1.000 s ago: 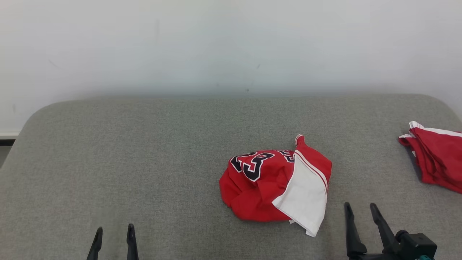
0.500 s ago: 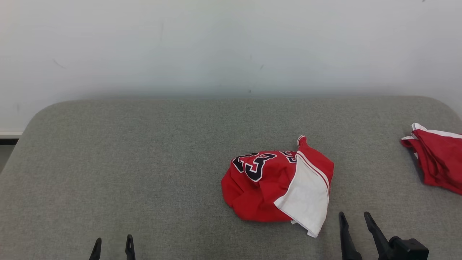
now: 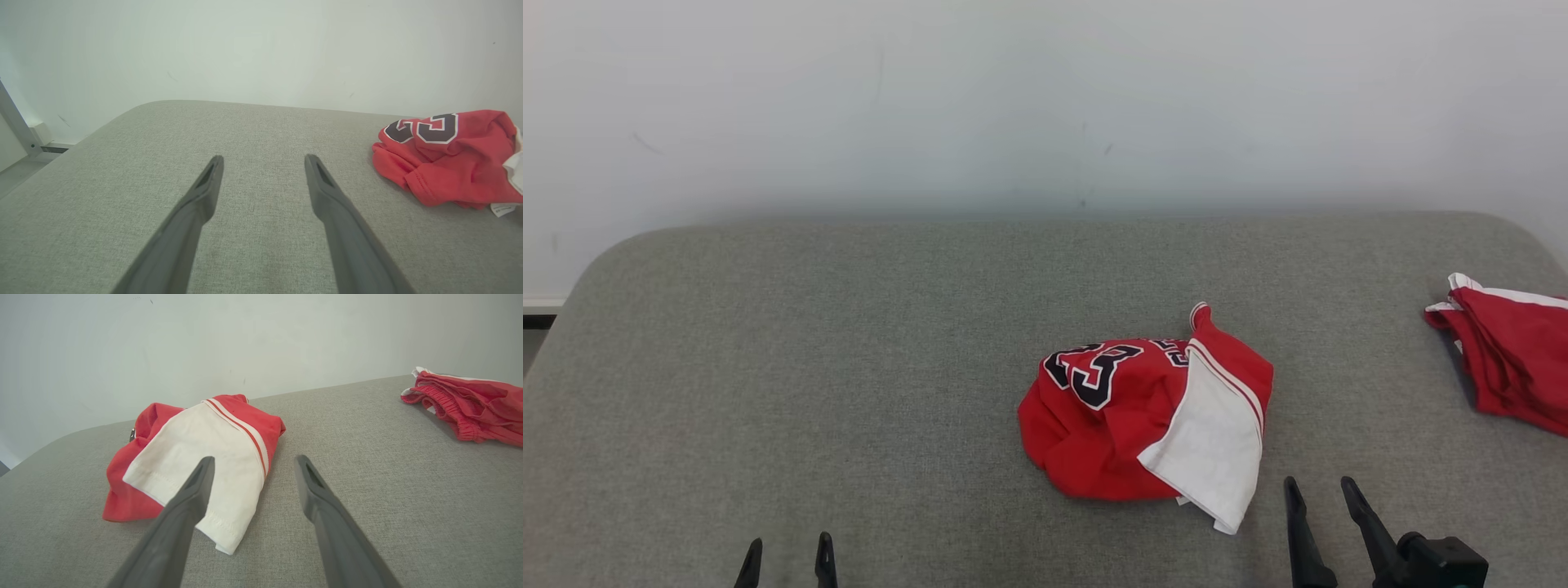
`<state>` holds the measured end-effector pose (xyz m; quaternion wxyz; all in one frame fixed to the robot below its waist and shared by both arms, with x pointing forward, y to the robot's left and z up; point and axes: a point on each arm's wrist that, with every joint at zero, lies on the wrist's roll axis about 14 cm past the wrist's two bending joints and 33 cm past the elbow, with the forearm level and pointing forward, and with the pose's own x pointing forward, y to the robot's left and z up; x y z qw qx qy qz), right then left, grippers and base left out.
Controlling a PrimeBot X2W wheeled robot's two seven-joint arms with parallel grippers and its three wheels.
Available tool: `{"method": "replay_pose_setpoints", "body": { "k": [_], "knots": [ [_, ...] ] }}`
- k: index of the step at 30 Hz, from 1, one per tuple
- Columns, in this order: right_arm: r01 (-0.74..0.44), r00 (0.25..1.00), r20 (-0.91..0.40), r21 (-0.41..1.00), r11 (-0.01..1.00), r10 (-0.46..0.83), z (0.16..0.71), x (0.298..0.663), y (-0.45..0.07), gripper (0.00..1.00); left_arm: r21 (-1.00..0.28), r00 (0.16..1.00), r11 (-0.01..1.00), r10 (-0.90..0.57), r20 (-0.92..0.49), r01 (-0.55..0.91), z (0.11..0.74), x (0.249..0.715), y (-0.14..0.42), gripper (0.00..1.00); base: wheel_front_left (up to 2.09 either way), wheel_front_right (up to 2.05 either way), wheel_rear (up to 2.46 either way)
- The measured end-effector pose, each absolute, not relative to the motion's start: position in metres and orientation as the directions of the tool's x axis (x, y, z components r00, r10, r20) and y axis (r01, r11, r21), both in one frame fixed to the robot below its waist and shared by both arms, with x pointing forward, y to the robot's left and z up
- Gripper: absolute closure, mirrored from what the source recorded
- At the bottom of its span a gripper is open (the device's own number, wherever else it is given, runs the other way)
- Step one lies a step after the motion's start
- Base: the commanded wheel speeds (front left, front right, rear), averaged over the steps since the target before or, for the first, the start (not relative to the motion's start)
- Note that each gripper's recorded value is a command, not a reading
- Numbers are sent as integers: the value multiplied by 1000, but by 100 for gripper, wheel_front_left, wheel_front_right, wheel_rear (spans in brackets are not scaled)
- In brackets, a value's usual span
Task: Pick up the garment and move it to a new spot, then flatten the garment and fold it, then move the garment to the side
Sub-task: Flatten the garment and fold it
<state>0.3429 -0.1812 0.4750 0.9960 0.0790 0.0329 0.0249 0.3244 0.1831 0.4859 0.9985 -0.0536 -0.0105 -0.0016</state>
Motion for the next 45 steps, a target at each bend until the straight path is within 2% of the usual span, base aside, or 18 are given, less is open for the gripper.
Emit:
{"method": "replay_pose_setpoints", "body": {
  "k": [7,14,22,23,30,34,37,41,45],
  "knots": [
    [-42,997,-59,160,986,52,476,342,-182,0,-116,998,991,-61,30,64,488,330,166,0,0,0,0],
    [-18,998,-54,162,987,27,478,337,-189,0,-130,967,959,-249,47,253,494,348,110,0,0,0,0],
    [42,998,-56,164,986,-33,477,325,-206,0,-119,849,841,-525,63,528,518,368,16,0,0,0,0],
    [42,998,-56,164,986,-33,477,325,-206,0,-119,849,841,-525,63,528,518,368,16,0,0,0,0],
    [108,993,-57,168,980,-99,476,313,-225,0,-165,695,694,-716,-62,701,508,366,-57,0,0,0,0],
    [152,988,-61,171,974,-143,475,304,-237,0,-169,648,671,-741,-176,722,483,369,-69,0,0,0,0],
    [187,982,-63,169,968,-179,474,297,-246,0,-180,625,657,-753,-206,732,475,372,-79,0,0,0,0],
    [224,974,-74,167,960,-215,470,290,-255,0,-175,630,675,-735,-250,717,461,380,-82,0,0,0,0],
    [244,969,-79,163,956,-234,469,289,-261,0,-155,669,722,-686,-284,674,450,397,-77,0,0,0,0]
  ]
}}
